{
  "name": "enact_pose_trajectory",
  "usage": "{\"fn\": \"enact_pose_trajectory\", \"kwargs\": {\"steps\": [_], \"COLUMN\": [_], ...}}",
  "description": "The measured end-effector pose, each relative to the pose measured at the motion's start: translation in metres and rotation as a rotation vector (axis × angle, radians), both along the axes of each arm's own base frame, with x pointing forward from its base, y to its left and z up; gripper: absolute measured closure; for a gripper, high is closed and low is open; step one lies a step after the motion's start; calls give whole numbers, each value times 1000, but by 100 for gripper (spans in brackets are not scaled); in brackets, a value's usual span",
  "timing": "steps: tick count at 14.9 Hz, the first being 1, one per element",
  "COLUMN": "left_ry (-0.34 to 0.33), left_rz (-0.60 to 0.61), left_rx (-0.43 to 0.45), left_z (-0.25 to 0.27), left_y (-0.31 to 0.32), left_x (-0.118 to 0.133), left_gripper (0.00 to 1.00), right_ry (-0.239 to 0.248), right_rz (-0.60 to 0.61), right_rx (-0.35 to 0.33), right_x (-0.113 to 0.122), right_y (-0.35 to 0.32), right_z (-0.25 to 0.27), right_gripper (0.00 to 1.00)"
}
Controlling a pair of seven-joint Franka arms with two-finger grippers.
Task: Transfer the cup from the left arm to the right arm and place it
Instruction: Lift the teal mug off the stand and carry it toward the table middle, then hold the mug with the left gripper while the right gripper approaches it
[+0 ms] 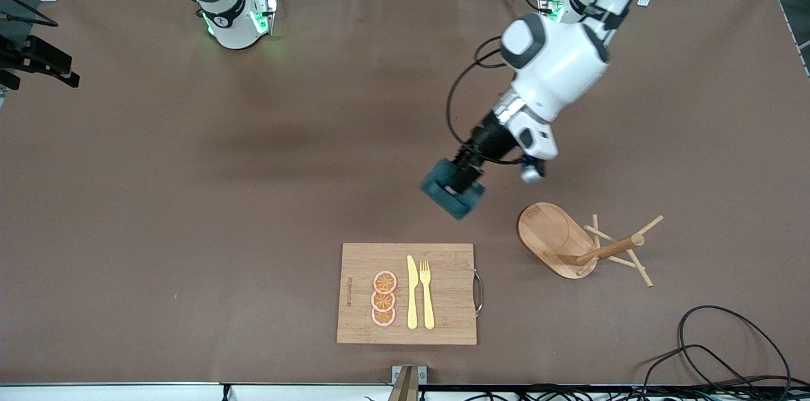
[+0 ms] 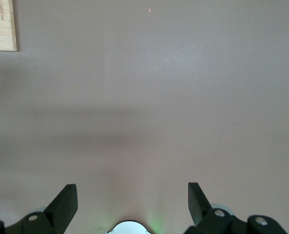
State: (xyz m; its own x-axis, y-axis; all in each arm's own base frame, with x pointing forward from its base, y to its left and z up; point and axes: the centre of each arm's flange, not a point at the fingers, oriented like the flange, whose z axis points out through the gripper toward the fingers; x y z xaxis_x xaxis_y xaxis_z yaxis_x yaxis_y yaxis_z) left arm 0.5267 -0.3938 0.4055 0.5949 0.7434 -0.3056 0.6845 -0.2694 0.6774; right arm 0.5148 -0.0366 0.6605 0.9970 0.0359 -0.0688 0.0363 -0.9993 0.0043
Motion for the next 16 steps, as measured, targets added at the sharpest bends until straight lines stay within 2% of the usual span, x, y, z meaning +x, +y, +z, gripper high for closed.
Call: {"fn": "enact_pose_trajectory", "kwargs": {"steps": [2,4,9,13,16], "left_ry": [-88,-180,-444,-624,-719], "left_rz": [-73,-160,-336,-475,-551], "left_rx": [32,82,321,484,582], "left_z": [-22,-48,-126,-152,-161], "left_y": [-48,-92,-176,-215,-233], "left_x": [-13,-14,-3,-27,-50], "left_gripper": [11,11,11,11,11], "right_ry": [0,0,-2,-8,37], "right_rz": [0,0,-1,-17,-31], "right_rx": [0,0,0,-1,0], "right_x": [0,0,0,0,15], "right_y": [0,0,0,-9,-17], "right_z": [0,0,1,3,-25], "right_gripper": [0,0,0,0,0]}}
